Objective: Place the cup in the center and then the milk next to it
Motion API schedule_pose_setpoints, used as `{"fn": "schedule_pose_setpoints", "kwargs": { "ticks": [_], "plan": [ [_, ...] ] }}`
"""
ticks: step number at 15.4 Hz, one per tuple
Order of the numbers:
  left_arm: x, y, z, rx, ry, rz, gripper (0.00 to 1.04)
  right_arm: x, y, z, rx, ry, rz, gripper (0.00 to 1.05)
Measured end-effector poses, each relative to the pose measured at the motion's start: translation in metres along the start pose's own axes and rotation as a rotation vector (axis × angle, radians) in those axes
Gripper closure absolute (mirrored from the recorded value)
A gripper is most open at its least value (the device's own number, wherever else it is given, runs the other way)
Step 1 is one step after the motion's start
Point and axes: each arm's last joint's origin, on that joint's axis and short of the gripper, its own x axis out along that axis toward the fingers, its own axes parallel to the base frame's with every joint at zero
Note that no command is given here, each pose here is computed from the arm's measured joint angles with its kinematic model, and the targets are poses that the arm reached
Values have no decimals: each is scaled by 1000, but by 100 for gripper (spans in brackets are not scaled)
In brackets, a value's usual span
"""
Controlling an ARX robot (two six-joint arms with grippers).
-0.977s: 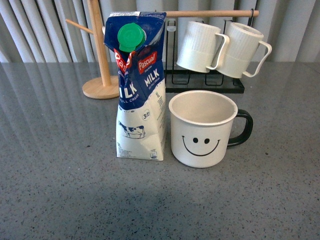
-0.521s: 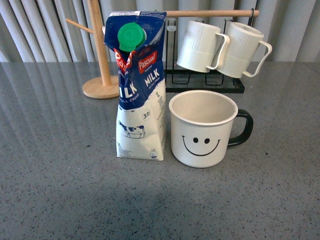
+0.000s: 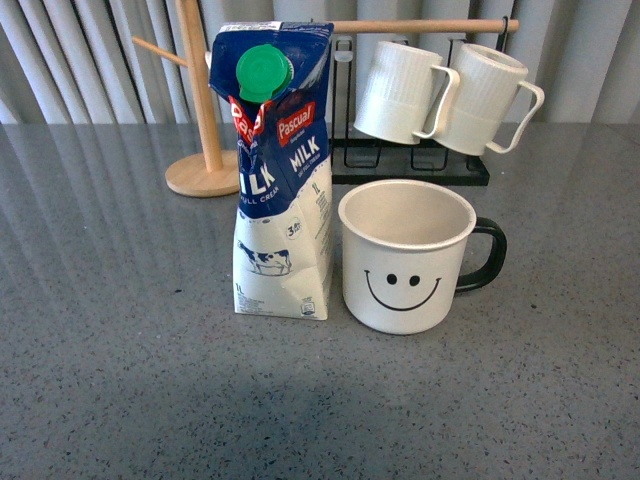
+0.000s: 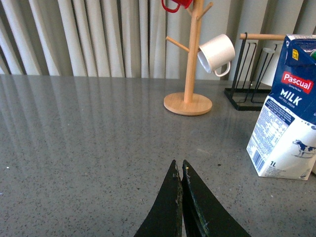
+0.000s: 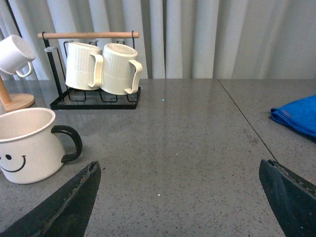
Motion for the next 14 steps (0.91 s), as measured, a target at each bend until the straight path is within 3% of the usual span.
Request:
{"fn": "schedule_pose_setpoints", "kwargs": {
  "ticks": [3,4,5,8,10,14],
  "plan": [
    [0,0,0,0,0,1,104,0,0,0,0,0,0,7],
    [0,0,0,0,0,1,75,0,0,0,0,0,0,7],
    [0,0,0,0,0,0,53,0,0,0,0,0,0,7],
    [0,0,0,0,0,0,21,0,0,0,0,0,0,7],
    [0,0,0,1,0,1,5,0,0,0,0,0,0,7],
    [0,0,0,2,0,1,7,0,0,0,0,0,0,7]
  ]
}}
